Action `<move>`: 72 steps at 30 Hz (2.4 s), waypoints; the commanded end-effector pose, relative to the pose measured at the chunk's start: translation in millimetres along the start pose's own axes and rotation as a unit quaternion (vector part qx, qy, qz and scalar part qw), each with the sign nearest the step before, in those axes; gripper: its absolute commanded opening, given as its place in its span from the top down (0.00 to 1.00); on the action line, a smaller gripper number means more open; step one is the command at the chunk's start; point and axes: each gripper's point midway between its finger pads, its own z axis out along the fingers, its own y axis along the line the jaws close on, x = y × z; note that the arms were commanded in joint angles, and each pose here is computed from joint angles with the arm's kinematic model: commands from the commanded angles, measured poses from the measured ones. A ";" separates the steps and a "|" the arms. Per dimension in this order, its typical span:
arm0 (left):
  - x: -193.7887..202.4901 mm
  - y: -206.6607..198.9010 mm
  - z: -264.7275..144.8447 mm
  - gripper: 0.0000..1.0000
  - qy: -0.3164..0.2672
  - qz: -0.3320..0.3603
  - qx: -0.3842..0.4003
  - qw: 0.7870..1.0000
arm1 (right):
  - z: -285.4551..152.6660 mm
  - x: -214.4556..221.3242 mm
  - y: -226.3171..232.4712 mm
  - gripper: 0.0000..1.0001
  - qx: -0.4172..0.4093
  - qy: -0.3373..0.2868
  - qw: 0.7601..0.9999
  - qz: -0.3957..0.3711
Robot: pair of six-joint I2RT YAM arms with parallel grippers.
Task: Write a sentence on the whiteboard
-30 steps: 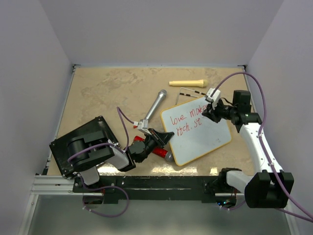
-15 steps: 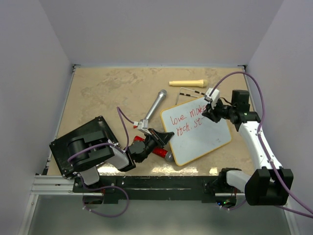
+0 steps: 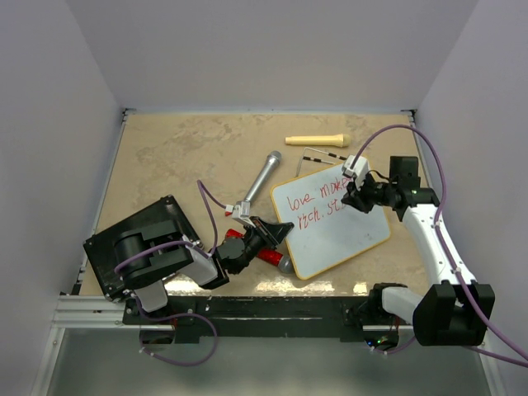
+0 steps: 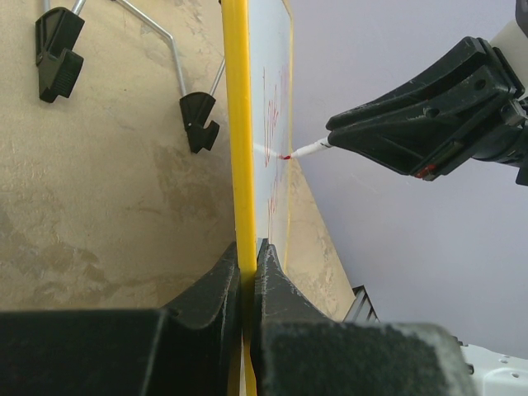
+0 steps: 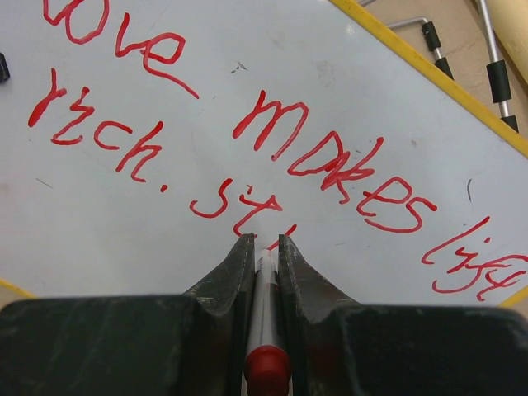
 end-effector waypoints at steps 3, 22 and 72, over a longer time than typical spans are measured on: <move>8.6 0.6 0.6 1.00 0.015 0.064 0.018 0.998 | -1.6 -18.2 -6.5 1.00 0.006 -0.025 1.000 -0.013; 5.8 0.9 -1.4 1.00 0.011 0.064 0.017 0.998 | -11.5 -25.0 -19.1 1.00 0.059 -0.030 0.998 -0.011; 5.2 0.9 -1.1 1.00 0.011 0.064 0.018 0.998 | -9.4 -27.7 -40.8 1.00 0.099 -0.027 0.995 0.017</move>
